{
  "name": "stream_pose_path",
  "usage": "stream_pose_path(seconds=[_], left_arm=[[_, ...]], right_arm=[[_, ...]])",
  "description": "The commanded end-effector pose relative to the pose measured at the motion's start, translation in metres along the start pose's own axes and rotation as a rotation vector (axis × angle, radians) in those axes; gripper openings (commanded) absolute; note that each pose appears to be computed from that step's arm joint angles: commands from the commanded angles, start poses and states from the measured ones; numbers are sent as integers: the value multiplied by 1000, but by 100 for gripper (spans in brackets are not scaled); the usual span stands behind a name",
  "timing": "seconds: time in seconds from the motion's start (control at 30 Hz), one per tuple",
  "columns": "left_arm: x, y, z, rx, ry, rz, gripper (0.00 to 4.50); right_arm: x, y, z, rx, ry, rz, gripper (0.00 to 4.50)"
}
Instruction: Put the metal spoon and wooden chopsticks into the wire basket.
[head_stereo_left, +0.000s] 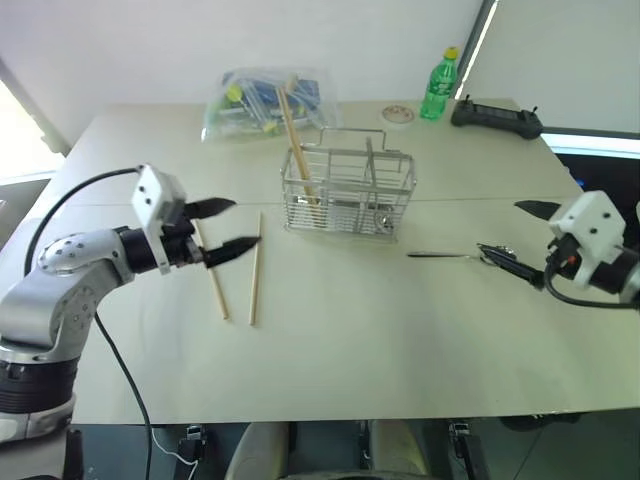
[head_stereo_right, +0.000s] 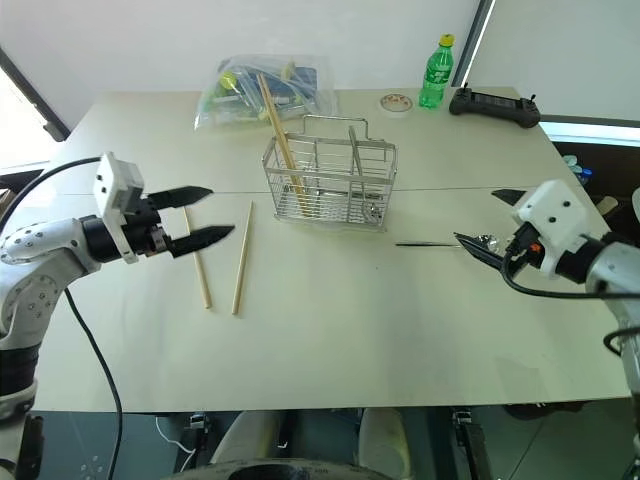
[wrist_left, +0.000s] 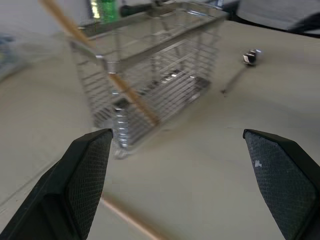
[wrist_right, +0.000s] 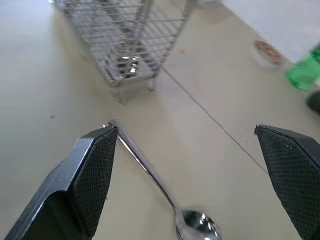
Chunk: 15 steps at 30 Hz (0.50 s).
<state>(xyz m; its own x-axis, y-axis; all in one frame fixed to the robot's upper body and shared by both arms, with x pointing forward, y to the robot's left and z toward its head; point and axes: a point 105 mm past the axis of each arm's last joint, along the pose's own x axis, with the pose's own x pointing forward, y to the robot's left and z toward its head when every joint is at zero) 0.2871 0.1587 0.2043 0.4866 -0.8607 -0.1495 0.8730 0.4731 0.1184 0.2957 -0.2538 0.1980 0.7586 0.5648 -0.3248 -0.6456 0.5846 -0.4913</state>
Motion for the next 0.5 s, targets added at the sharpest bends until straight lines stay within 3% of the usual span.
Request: stream_pose_path(seconds=[0.03,0.13,0.27,0.5], left_arm=[[7,-23,14,45,-6,-143,440],[14,-36,13,66,7,-216,440],[17,-45,13,84,16,-254,440],[16,-51,18,103,10,-256,440]], right_arm=[[12,3,5,-30,21,188,450],[25,7,-2,-12,79,358,450],[38,0,-21,-5,190,457,450],[56,-24,-45,-8,314,424,450]])
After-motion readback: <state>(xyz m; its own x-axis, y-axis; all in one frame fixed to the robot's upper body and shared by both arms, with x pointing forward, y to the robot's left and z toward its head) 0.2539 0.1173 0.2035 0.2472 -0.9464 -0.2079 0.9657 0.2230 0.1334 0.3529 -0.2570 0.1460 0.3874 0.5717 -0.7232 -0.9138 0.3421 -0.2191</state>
